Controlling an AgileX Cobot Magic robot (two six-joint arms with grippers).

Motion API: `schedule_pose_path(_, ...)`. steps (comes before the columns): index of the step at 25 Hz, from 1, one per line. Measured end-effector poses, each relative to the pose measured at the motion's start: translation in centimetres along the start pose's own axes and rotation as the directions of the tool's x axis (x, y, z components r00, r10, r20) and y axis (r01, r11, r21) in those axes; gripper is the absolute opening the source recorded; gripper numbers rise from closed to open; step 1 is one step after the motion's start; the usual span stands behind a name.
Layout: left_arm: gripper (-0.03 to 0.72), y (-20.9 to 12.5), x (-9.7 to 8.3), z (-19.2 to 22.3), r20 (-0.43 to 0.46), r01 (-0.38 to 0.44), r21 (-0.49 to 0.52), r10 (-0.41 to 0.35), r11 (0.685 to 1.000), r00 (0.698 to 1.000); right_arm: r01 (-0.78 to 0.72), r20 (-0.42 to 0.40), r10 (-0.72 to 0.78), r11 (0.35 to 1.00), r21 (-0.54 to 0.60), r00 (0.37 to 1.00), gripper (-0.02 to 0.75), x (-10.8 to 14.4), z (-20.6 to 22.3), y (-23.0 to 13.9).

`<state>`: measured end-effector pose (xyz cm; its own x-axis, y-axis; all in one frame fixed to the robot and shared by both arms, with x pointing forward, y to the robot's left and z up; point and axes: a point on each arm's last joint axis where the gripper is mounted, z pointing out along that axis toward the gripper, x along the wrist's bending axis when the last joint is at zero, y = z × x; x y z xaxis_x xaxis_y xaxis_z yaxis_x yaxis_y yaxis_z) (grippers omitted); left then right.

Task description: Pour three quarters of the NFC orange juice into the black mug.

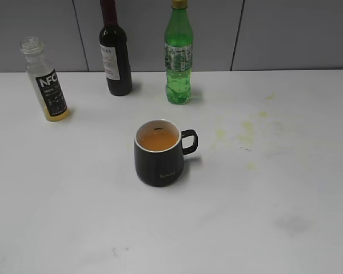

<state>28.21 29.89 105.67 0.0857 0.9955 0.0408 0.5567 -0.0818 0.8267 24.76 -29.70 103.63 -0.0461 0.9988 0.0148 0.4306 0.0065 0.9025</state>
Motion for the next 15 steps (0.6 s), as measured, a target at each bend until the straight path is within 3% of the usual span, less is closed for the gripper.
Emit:
schedule_pose_path(8, 0.581, -1.7, 0.0, -0.5, -0.005, -0.006, 0.12, 0.007, 0.993, 1.0, 0.0, 0.0, 0.0, 1.0, 0.0, 1.0, 0.591, 0.0, 0.0, 0.0)
schedule_pose_path(15, 0.581, -2.6, 0.0, -1.9, -0.011, -0.007, 0.027, 0.007, 1.0, 1.0, 0.0, 0.0, 0.0, 1.0, 0.0, 1.0, 0.591, 0.0, 0.0, 0.0)
